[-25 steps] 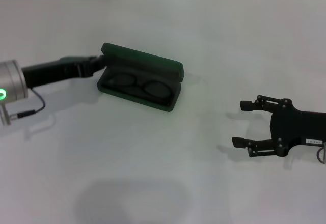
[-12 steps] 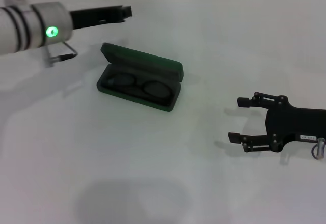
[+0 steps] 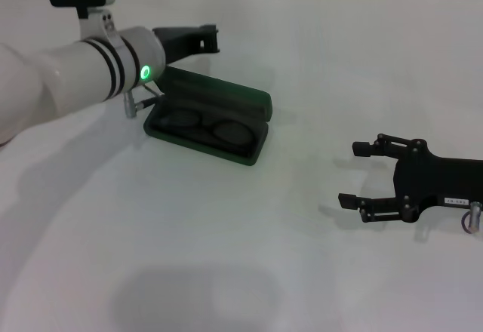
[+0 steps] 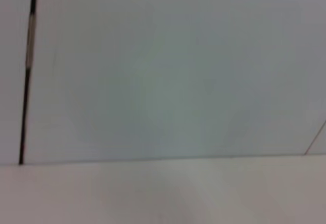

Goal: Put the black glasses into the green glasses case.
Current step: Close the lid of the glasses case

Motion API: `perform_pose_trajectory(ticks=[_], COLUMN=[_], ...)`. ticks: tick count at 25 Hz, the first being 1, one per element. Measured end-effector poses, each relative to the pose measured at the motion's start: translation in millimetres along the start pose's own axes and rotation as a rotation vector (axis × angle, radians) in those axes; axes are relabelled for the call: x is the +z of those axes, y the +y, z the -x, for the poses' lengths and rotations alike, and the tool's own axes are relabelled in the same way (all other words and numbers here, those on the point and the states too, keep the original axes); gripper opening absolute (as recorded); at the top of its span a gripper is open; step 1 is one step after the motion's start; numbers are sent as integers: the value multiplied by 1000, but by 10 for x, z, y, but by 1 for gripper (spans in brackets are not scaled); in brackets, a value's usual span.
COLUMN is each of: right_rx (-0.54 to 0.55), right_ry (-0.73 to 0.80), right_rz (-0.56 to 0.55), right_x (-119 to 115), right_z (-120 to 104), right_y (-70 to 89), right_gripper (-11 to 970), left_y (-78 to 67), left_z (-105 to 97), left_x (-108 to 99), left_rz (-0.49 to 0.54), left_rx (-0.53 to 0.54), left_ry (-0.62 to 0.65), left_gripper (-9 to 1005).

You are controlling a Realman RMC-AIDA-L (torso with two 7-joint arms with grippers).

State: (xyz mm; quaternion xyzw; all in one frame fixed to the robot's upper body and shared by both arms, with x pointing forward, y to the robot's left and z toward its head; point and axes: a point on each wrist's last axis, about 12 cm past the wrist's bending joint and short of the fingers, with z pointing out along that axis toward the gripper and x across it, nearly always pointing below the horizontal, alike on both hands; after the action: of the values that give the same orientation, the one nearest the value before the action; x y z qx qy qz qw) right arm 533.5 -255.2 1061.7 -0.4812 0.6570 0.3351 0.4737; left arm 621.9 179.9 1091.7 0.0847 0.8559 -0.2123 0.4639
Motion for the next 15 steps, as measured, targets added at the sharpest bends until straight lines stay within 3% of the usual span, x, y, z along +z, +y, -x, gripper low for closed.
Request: perform_pose_trajectory(ticks=[15], right_rx=[-4], right_ry=[-1], right_rz=[11], right_x=[39], right_z=[19], right_y=[-2], right_gripper=[883], left_y=[42], left_z=[-103], left_x=[-7], left_rz=[-2], left_rx=[2], left_ry=[47], left_gripper=[0])
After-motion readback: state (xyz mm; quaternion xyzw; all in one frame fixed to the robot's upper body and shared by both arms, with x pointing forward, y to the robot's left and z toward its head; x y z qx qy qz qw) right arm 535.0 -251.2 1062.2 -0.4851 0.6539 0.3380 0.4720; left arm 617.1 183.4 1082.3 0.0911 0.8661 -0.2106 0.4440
